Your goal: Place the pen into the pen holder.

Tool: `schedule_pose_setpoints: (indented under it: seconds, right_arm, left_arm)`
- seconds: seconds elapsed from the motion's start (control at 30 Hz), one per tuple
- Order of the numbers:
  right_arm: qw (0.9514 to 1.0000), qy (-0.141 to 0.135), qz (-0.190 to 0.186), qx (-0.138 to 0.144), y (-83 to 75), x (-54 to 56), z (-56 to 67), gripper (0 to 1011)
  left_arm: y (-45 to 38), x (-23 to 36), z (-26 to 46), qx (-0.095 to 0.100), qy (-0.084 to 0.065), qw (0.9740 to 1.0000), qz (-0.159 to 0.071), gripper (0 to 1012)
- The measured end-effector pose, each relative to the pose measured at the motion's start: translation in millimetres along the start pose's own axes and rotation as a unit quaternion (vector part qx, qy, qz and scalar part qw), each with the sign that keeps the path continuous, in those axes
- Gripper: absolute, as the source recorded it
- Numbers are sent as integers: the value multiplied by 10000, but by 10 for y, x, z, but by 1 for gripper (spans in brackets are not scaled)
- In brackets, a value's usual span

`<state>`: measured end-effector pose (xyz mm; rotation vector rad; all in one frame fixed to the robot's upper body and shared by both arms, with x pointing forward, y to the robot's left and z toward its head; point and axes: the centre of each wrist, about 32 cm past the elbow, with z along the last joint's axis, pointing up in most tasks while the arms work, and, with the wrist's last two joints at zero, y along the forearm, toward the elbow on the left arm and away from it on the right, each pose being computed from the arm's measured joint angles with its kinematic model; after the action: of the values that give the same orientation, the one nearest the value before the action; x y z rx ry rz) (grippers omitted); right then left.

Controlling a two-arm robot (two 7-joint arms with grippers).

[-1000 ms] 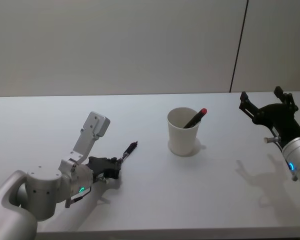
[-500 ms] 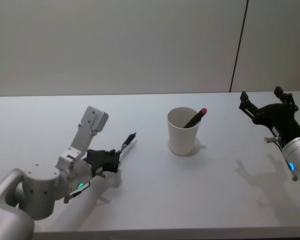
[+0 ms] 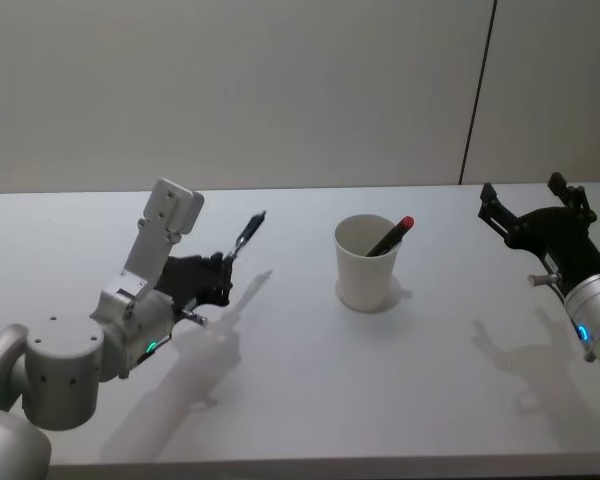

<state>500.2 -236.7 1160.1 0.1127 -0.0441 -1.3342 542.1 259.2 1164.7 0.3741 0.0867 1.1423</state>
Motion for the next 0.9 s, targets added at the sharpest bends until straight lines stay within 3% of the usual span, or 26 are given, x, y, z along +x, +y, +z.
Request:
schedule_pose_setpoints:
  seconds: [0.1,0.17,0.2,0.3,0.33,0.4,0.5,0.53,0.63,0.77,0.9]
  right_arm:
    - [10000,0,0,0,0,0,0,1001]
    - [10000,0,0,0,0,0,0,1001]
    - [10000,0,0,0,0,0,0,1001]
    - [10000,0,0,0,0,0,0,1001]
    - [10000,0,0,0,0,0,0,1001]
    - [10000,0,0,0,0,0,0,1001]
    - [10000,0,0,0,0,0,0,1001]
    - [10000,0,0,0,0,0,0,1001]
    - [10000,0,0,0,0,0,0,1001]
    - [10000,0,0,0,0,0,0,1001]
    - [10000,0,0,0,0,0,0,1001]
  left_arm:
    - [38,0,20,-212,-66,9998,16,96]
    - [70,-2,43,-455,-132,9989,13,97]
    - [70,-2,43,-455,-132,9989,13,97]
    - [104,0,54,-751,-206,9970,-13,96]
    - [104,0,54,-751,-206,9970,-13,96]
    - [119,-1,53,-927,-243,9954,-53,96]
    - [140,-1,46,-1269,-314,9913,-140,97]
    - [140,-1,46,-1269,-314,9913,-140,96]
    - [153,-8,38,-1579,-391,9864,-223,96]
    - [159,-16,35,-1833,-469,9815,-280,96]
    - [157,-46,32,-2182,-639,9731,-365,97]
